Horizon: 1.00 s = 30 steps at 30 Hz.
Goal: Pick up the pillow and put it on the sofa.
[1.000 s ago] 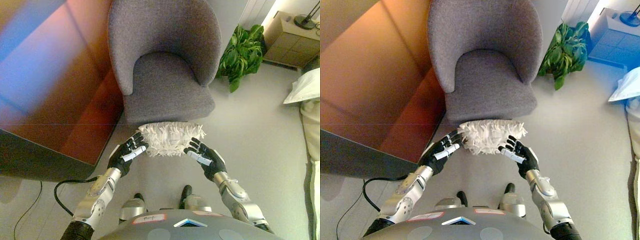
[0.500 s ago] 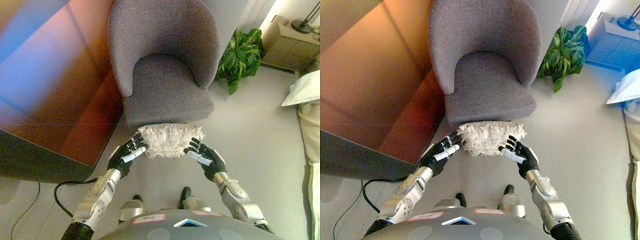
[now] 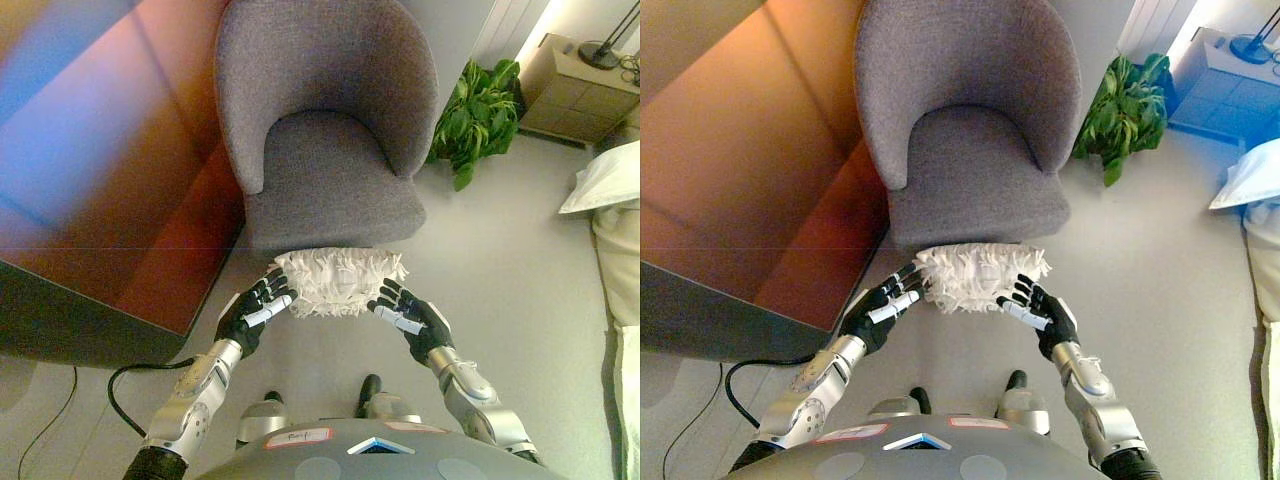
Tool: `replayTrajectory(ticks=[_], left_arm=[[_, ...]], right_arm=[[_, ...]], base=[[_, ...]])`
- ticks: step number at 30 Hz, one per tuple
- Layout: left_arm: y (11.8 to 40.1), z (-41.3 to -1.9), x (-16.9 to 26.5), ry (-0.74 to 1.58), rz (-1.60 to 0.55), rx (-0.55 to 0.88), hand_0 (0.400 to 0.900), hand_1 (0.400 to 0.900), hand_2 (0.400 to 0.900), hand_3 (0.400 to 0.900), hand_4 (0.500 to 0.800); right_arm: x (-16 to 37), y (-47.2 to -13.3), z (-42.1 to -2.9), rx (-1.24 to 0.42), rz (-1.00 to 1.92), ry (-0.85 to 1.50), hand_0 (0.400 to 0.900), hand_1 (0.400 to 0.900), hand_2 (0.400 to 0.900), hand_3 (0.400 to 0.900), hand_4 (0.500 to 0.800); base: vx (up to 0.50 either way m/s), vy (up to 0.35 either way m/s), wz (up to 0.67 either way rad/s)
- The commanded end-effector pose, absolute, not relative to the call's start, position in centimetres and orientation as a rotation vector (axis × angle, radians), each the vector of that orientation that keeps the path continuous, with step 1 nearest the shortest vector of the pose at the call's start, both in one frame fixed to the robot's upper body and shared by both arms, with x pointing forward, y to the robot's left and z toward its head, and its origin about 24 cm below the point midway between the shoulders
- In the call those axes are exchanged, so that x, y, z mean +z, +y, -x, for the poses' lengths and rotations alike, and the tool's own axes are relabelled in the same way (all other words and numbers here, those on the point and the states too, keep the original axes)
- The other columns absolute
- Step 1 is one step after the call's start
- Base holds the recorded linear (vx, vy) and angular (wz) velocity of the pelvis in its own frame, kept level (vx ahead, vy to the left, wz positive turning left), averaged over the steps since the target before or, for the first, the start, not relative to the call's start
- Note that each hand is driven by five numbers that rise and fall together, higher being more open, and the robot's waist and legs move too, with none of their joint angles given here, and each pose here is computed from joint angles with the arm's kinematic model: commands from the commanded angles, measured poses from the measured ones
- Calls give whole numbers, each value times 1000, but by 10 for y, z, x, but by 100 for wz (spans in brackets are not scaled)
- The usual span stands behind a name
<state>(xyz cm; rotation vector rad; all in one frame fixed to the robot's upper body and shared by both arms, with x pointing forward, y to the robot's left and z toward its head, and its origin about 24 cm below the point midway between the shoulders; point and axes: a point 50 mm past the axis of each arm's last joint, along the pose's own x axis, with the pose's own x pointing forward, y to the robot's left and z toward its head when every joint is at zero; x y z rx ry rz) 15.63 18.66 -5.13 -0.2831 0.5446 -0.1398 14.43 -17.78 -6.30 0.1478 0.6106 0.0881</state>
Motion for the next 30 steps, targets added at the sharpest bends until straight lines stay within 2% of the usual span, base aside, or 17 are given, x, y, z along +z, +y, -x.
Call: replayTrajectory(ticks=[1, 18, 21, 26, 30], left_arm=[[184, -184, -18, 318, 308, -184, 900, 900, 900, 900, 800], [181, -184, -13, 278, 374, -215, 900, 900, 900, 900, 800], [180, -180, -15, 286, 380, -230, 900, 900, 900, 900, 800], [183, -172, -21, 302, 426, -171, 900, 900, 900, 900, 800], [176, -166, -24, 294, 428, -209, 900, 900, 900, 900, 800]], right_arm=[[-32, -183, -173, 101, -115, 404, 900, 900, 900, 900, 800], [-20, -199, -184, 159, -17, 349, 900, 900, 900, 900, 800], [-21, -201, -183, 165, -18, 355, 900, 900, 900, 900, 800], [-22, -199, -173, 202, 8, 363, 900, 900, 900, 900, 800], [-22, -200, -172, 213, 10, 356, 900, 900, 900, 900, 800]], base=[[24, -78, 0], [14, -86, -12], [251, 81, -22], [366, 211, -26], [431, 210, -33]])
